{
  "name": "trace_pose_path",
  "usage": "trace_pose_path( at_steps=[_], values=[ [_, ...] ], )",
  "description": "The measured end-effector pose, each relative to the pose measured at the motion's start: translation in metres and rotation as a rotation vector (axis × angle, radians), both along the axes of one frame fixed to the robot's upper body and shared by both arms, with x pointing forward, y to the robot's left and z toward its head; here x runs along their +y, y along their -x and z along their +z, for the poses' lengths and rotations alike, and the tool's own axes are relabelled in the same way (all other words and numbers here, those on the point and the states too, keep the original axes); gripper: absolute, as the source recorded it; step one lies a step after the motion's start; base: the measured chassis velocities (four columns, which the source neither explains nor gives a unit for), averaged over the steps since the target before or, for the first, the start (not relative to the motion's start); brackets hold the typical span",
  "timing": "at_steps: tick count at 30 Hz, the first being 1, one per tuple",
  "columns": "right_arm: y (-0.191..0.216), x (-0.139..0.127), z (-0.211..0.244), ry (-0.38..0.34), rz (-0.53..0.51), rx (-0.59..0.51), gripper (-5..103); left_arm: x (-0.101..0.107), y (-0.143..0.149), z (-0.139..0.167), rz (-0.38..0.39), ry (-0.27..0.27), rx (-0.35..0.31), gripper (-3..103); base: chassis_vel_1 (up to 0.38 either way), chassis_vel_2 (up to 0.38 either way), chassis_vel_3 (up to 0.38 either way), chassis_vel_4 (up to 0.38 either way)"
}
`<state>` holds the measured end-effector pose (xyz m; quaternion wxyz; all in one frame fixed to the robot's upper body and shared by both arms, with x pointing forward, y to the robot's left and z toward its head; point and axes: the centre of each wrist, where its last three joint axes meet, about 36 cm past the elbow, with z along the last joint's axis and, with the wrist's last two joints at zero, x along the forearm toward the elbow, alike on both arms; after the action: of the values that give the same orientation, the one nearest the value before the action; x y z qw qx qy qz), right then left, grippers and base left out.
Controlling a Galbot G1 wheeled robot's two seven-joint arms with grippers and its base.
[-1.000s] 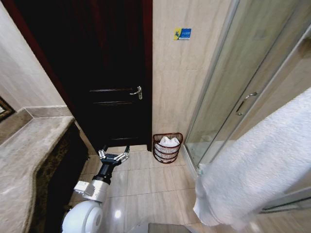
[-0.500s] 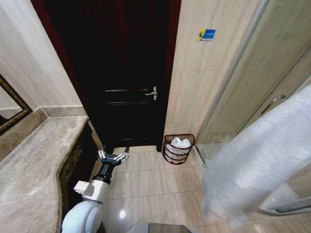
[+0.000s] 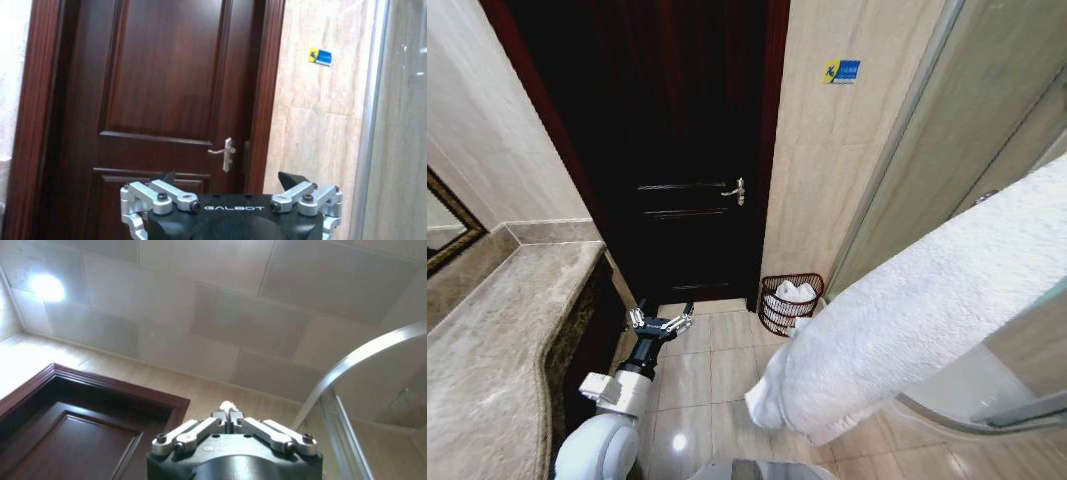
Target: Discard the used towel into the hamper.
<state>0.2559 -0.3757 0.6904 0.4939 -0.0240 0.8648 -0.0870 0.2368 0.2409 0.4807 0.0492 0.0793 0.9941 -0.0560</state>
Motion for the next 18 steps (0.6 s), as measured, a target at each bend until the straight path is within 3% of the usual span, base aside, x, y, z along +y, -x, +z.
trace_pose_path(
  at_steps=[18],
  values=[
    [0.0070, -0.0056, -0.0058, -0.002, -0.026, 0.002, 2, 0.0000, 0.0000, 0.0000, 0.000, 0.000, 0.000, 100, 0.013, 0.013, 0.012, 0.009]
  ],
)
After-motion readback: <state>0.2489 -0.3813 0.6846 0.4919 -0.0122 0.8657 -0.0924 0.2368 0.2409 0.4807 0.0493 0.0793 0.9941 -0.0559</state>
